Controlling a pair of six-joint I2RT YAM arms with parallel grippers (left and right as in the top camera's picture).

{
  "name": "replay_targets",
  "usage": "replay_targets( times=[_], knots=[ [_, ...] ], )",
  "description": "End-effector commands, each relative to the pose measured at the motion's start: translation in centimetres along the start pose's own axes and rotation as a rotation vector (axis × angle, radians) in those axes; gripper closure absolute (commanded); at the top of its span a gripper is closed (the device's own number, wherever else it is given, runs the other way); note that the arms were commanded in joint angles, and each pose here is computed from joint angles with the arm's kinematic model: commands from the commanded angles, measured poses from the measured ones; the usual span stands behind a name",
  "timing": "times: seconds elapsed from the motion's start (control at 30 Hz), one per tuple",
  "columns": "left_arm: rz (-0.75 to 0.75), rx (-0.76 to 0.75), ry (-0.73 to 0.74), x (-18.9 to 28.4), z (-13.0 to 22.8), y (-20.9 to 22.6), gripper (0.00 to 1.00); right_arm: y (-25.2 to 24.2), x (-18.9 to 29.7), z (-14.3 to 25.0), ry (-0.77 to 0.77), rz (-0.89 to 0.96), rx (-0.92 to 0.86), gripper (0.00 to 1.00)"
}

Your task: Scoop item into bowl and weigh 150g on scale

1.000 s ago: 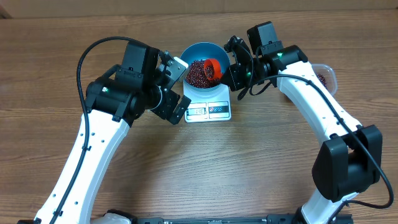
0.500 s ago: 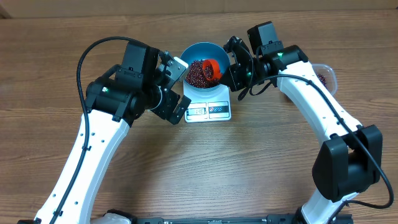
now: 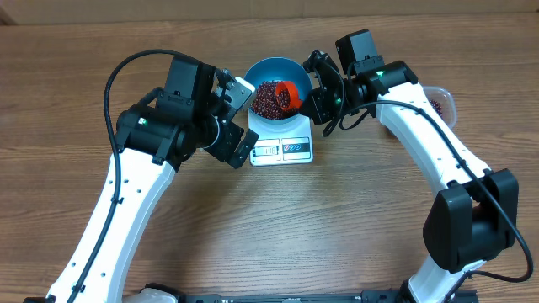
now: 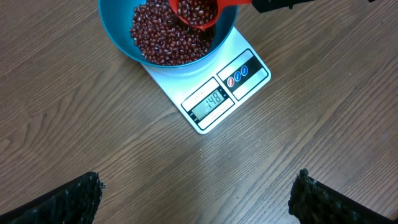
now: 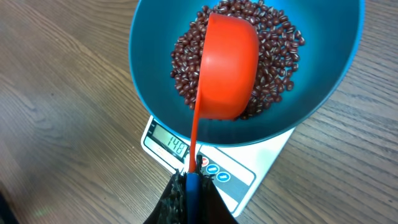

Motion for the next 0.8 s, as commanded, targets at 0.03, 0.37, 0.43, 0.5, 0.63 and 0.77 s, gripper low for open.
replay_targets(
  times=[0.03,0.37,0.43,0.5,0.63,0.77],
  knots=[
    [0.007,-0.036,-0.027,0.59,-0.43,-0.27,0.00,1.10,2.20,-0.97,-0.074,0.000,0.018,0.97],
    [0.007,-0.036,-0.027,0.59,-0.43,-0.27,0.00,1.37,2.15,-0.84,-0.064,-0.027,0.045,0.96],
    [0.007,-0.036,-0.028,0.60,-0.43,-0.27,0.00,1.28,2.19,-0.85,-0.064,-0.026,0.043,0.96],
    [0.007,-0.036,-0.027,0.59,-0.42,-0.26,0.00,1.27,2.19,-0.85,-0.065,-0.025,0.043,0.97],
    [0.006,-0.036,-0.028,0.60,-0.42,-0.26,0.00,1.27,2.19,-0.85,-0.065,-0.025,0.043,0.97],
    [0.007,-0.036,-0.028,0.59,-0.43,-0.27,0.00,1.27,2.19,-0.86,-0.065,-0.025,0.043,0.96]
  ],
)
Point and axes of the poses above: each gripper's point midway between its finger pads, its own x axis back along the fingers, its own y axis along the line the jaws close on, z = x × y, the point moved 10 cm from there along x, back along the fingers, and after that the axes turned 12 degrees about -x, right-handed, at the moved point
